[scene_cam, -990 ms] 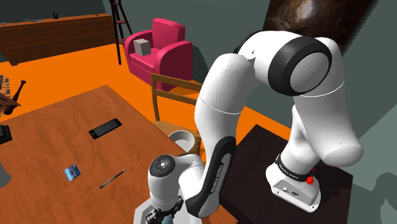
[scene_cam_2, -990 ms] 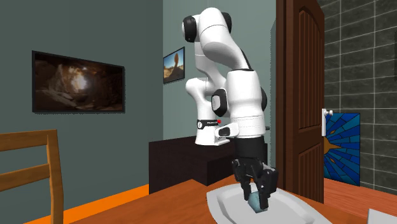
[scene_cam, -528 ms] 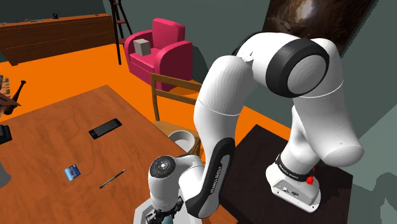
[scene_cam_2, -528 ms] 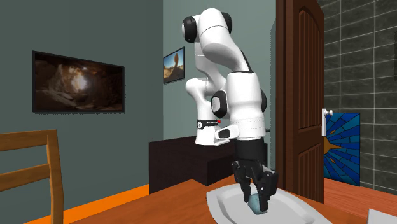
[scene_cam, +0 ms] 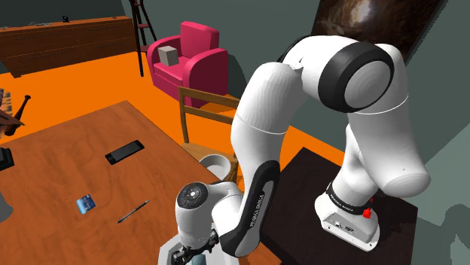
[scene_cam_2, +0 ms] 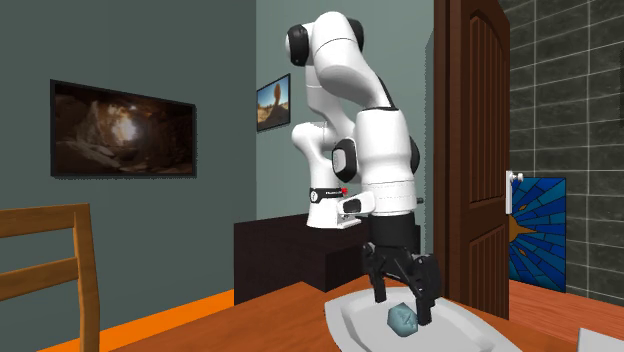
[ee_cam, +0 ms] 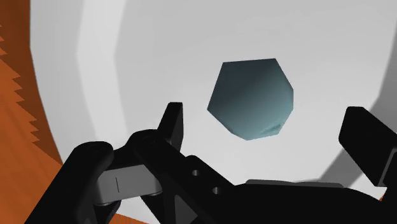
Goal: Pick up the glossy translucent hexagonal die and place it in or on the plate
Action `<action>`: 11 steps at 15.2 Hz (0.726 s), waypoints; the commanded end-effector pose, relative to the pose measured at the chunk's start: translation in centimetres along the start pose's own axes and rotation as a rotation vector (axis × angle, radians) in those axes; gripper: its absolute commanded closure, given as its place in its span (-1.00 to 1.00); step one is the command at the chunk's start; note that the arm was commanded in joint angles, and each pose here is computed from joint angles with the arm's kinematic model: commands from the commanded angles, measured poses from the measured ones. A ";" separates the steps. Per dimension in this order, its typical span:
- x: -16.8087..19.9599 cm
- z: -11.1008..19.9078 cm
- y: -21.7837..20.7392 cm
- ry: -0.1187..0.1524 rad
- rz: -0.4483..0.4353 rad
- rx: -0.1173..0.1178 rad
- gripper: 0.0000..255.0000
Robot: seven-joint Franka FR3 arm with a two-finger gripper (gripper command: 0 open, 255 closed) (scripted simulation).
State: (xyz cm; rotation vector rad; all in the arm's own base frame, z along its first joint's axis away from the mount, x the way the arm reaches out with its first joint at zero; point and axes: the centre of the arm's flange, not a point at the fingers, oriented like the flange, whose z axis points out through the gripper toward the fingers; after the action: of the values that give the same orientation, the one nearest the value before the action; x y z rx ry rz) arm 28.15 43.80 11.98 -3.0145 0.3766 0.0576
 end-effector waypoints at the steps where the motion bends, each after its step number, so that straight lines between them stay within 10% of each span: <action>1: 0.0 -1.9 0.0 0.000 0.000 0.000 -1.00; 11: 0.0 -4.3 0.0 0.000 0.000 0.000 -1.00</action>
State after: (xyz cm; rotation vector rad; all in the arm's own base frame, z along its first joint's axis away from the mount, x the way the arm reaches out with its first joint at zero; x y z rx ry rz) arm 28.30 43.36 16.23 -3.0142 0.3764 0.0568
